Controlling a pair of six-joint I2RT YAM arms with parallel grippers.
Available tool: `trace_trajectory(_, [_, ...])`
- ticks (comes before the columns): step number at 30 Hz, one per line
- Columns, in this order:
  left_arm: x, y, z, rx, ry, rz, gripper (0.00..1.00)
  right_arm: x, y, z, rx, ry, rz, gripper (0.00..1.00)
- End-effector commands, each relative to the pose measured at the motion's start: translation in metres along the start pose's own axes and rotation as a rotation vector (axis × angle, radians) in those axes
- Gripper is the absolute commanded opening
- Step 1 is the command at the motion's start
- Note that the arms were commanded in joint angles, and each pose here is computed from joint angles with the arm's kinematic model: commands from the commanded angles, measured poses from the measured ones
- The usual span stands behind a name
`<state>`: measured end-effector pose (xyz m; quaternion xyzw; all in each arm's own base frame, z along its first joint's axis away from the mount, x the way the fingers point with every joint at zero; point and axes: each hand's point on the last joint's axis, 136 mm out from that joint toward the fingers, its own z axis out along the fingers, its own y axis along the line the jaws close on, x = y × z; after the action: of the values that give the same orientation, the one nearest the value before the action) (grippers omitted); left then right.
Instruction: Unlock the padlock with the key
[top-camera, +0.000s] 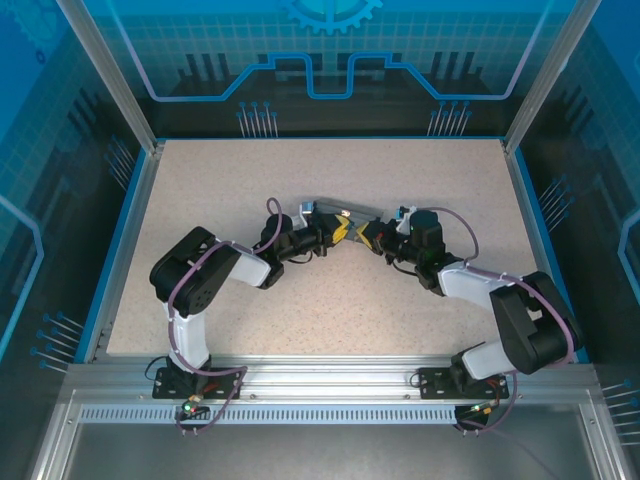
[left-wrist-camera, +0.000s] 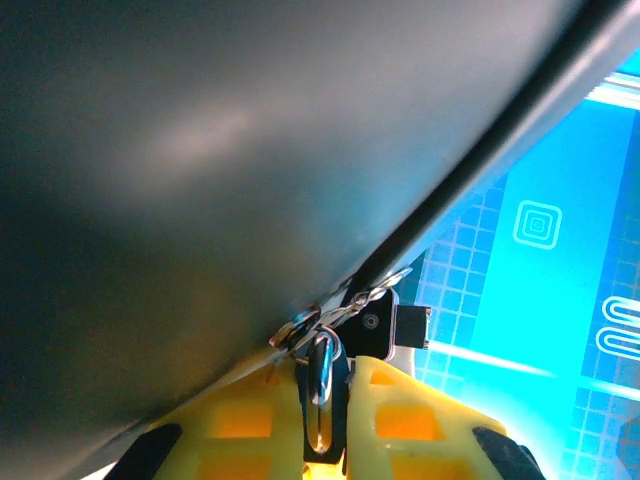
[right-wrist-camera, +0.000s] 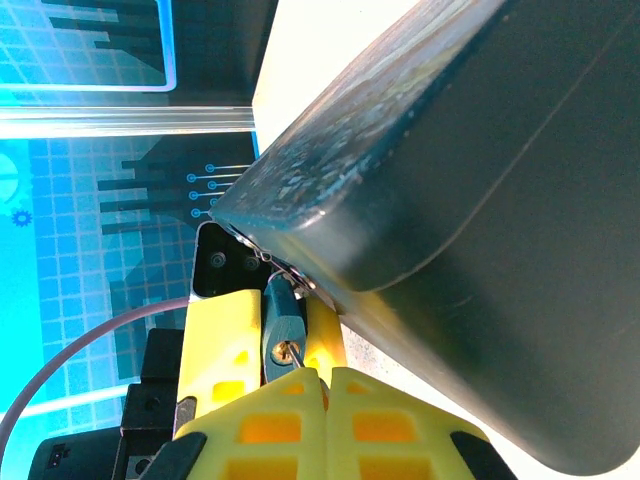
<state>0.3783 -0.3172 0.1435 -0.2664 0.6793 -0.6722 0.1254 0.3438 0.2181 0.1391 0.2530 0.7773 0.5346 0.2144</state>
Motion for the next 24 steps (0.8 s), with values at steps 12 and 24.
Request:
trace_trajectory(12, [0.009, -0.027, -0.003, 0.109, 0.035, 0.069, 0.0, -0.005, 0.015, 0.008, -0.04, 0.022, -0.004, 0.0])
trace_trajectory(24, [0.012, -0.022, -0.004, 0.1, 0.053, 0.077, 0.0, -0.007, 0.024, 0.023, -0.075, 0.091, 0.033, 0.0])
